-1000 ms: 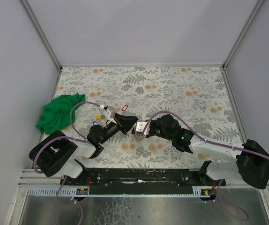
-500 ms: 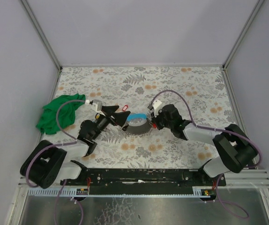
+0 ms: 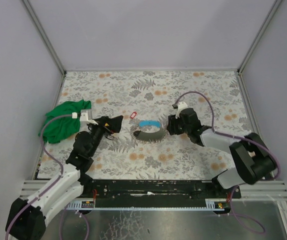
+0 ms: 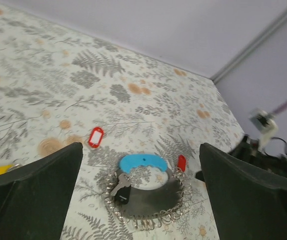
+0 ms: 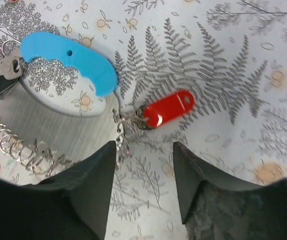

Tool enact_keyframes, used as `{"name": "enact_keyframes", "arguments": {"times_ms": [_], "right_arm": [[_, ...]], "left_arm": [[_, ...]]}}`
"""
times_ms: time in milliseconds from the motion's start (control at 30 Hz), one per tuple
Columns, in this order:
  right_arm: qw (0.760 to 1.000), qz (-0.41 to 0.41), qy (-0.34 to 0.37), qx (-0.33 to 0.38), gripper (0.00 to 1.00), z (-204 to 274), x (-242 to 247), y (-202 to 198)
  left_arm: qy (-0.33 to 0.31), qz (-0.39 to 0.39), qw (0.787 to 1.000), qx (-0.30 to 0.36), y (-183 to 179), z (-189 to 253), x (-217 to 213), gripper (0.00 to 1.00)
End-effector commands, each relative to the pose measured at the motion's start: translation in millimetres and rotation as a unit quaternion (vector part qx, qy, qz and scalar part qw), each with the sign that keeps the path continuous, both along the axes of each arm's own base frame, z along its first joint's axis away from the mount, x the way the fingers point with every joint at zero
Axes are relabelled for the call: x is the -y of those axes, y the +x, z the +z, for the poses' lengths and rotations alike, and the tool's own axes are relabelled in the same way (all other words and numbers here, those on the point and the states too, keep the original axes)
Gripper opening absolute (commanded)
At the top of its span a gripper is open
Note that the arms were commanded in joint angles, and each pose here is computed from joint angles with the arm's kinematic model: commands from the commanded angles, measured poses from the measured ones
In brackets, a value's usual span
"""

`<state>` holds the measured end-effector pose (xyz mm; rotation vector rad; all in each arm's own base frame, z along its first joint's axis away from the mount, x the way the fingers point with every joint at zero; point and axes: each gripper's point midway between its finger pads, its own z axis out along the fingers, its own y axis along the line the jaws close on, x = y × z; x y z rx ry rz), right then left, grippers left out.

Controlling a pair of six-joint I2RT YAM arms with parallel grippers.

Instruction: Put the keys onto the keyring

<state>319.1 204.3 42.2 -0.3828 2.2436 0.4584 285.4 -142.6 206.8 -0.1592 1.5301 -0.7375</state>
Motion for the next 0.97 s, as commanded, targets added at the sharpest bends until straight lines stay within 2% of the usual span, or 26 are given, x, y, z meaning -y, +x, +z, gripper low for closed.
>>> {"name": "enact_keyframes", "arguments": {"times_ms": [0, 100, 167, 367, 600, 733, 933], "right_arm": [[0.998, -0.052, 0.015, 0.042, 0.6, 39, 20, -4], [0.994, -0.08, 0.013, 0.079, 0.72, 61, 40, -14], [0.988, -0.104, 0.012, 0.11, 0.99, 75, 57, -22], [0.959, -0.191, 0.018, 0.207, 0.99, 107, 110, -46], [0.917, -0.277, 0.061, 0.281, 0.99, 115, 147, -59], [0.912, -0.28, 0.07, 0.292, 0.99, 117, 150, -61], [0.917, -0.278, 0.059, 0.282, 0.99, 112, 148, -58]], "left_arm": [[0.018, 0.084, 0.993, -0.079, -3, -11, -34, 1.0], [0.026, 0.099, 0.991, -0.08, -12, -9, -44, 1.0], [0.026, 0.102, 0.992, -0.069, -18, -8, -48, 1.0], [0.01, 0.123, 0.991, -0.057, -29, -8, -61, 1.0], [0.014, 0.144, 0.986, -0.078, -30, -22, -69, 1.0], [0.013, 0.148, 0.985, -0.081, -29, -24, -70, 1.0], [0.013, 0.145, 0.986, -0.083, -29, -23, -69, 1.0]]}}
